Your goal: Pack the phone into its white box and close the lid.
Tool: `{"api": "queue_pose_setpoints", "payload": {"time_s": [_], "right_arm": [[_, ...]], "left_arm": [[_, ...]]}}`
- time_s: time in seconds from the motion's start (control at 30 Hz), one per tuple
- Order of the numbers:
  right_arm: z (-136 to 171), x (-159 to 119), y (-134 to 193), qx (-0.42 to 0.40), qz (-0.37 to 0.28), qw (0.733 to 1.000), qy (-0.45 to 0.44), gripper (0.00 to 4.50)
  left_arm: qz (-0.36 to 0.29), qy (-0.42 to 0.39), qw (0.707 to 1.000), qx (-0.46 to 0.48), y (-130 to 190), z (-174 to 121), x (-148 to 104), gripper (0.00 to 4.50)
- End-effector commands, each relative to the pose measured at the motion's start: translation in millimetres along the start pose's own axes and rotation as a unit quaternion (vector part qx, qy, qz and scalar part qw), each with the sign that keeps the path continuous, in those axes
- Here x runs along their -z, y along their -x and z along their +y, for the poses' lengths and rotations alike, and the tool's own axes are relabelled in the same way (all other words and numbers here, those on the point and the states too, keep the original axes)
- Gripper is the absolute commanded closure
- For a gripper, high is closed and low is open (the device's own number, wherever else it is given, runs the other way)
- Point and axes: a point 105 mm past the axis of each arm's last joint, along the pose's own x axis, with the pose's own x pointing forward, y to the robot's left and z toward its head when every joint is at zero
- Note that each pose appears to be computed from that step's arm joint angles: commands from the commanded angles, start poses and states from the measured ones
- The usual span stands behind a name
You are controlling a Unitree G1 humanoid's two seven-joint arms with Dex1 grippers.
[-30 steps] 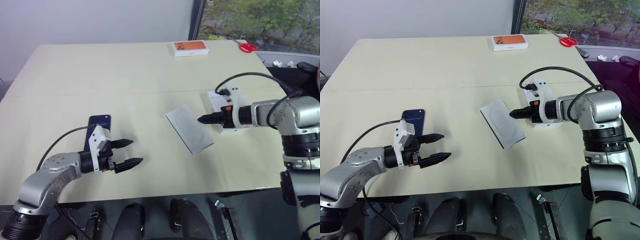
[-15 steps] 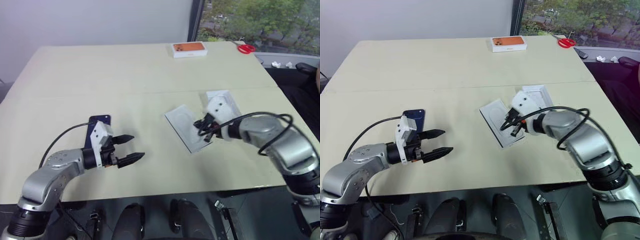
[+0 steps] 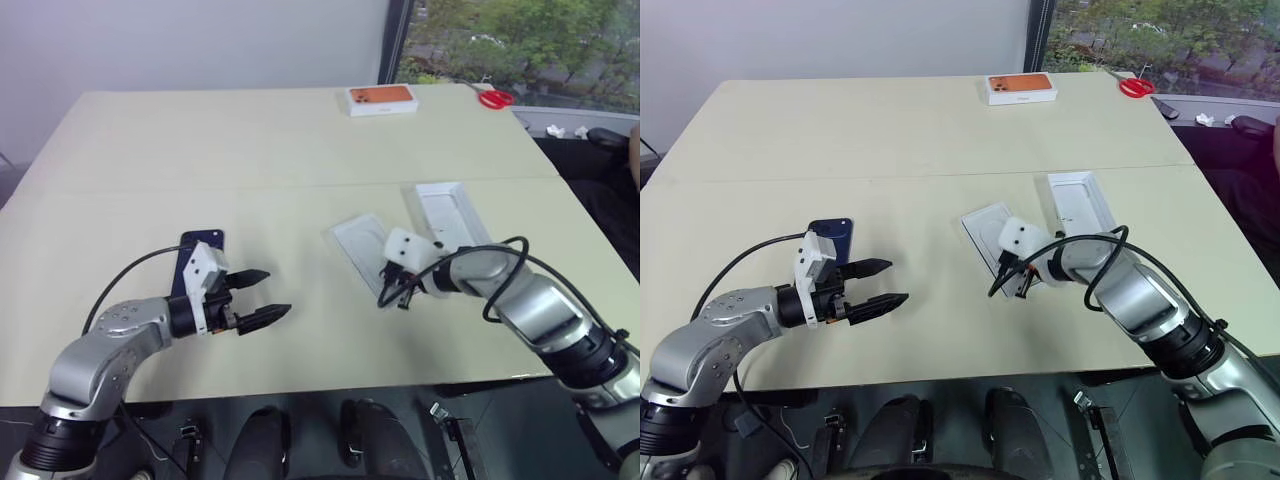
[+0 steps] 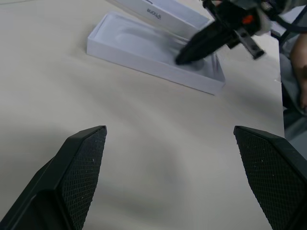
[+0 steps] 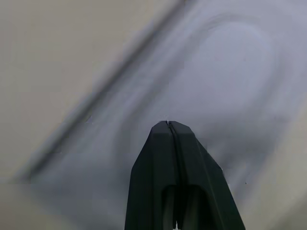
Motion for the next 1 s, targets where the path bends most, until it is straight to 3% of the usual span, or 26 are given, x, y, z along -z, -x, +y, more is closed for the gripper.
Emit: {"api": "queue_pose_setpoints", "payload": {"time_s": [0.03,0.33,0.63,1.0], "right_arm": [[16,-9,4,-0.04,-0.018,0.999,-0.018,4.48],[21,-28,7,-0.049,-0.054,0.995,-0.069,4.48],[-21,-37,23,0.056,-0.063,0.993,-0.082,4.48],[-20,-19,-11,0.06,-0.032,0.988,-0.141,4.48]], "left_arm": [[-0.013,-0.017,1.0,0.003,0,-4,-9,0.0],[-0.014,-0.016,1.0,0.008,-4,-2,-10,0.0],[-0.015,-0.012,1.0,0.009,-4,-1,-10,0.0],[-0.019,-0.013,1.0,-0.008,1,4,-11,0.0]]}}
